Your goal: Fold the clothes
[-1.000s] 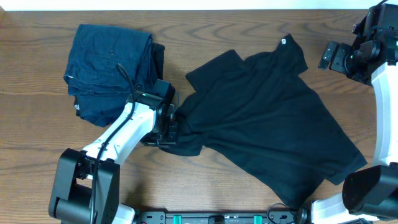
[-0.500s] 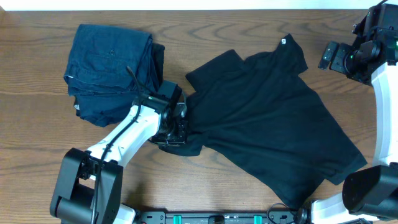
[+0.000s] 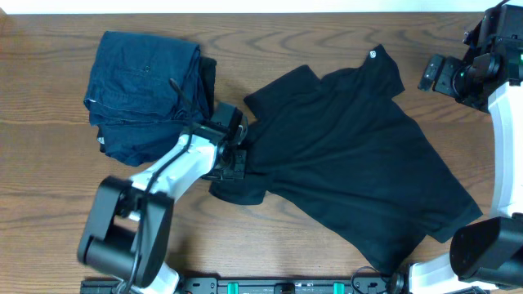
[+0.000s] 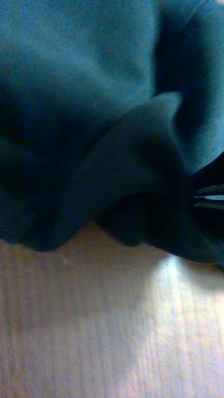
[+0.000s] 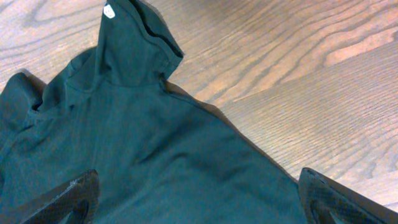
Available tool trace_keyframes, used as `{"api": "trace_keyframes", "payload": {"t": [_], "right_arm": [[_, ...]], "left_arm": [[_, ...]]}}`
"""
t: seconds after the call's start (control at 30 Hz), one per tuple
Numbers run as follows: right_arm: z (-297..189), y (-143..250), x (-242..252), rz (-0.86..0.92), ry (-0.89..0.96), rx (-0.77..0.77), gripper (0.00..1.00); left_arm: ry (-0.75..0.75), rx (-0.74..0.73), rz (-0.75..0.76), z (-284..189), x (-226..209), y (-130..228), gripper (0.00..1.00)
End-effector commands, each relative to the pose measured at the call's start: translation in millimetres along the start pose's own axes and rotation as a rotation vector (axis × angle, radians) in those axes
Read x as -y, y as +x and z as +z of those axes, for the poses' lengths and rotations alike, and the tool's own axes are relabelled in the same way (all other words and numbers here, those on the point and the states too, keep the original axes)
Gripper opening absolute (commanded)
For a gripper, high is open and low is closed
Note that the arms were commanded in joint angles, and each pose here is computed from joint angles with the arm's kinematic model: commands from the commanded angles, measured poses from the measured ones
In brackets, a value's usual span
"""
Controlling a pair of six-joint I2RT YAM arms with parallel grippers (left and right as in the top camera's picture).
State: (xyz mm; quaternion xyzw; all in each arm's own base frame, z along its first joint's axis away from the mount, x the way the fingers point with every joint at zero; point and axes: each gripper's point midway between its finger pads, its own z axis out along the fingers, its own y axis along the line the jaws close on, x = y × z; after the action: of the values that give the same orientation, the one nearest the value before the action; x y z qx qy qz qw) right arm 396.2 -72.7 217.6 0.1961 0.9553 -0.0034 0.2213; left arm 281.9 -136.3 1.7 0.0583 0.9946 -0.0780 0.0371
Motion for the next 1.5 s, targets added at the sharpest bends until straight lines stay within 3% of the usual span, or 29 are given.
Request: {"api": "trace_keyframes", "payload": {"t": [0.0, 0.37, 0.53, 0.73, 0.87, 1.13, 1.47], "right_arm": [[0, 0, 0, 0.001, 0.005, 0.002, 0.99], [0, 0, 0, 0.002, 0.006, 0.002, 0.99], [0, 0, 0, 0.001, 0.005, 0.002, 0.99], [0, 0, 0, 0.001, 0.005, 0.002, 0.99], [0, 0, 0, 0.001, 0.005, 0.002, 0.99], [0, 0, 0, 0.001, 0.005, 0.002, 0.99], [0, 0, 0, 0.001, 0.005, 0.002, 0.99]], "left_arm": [[-0.057, -0.01, -0.006, 14, -14, 0, 0.06], [-0.178, 0.18, -0.088, 3, -59, -47, 0.06], [-0.155, 0.241, -0.079, -16, -50, -61, 0.06], [-0.037, 0.359, -0.04, -70, -19, -67, 0.06], [0.093, 0.315, -0.02, -90, 8, -43, 0.06], [0.056, 0.09, -0.093, -56, 9, 11, 0.06], [0.132, -0.02, -0.07, -23, 31, 23, 0.06]]}}
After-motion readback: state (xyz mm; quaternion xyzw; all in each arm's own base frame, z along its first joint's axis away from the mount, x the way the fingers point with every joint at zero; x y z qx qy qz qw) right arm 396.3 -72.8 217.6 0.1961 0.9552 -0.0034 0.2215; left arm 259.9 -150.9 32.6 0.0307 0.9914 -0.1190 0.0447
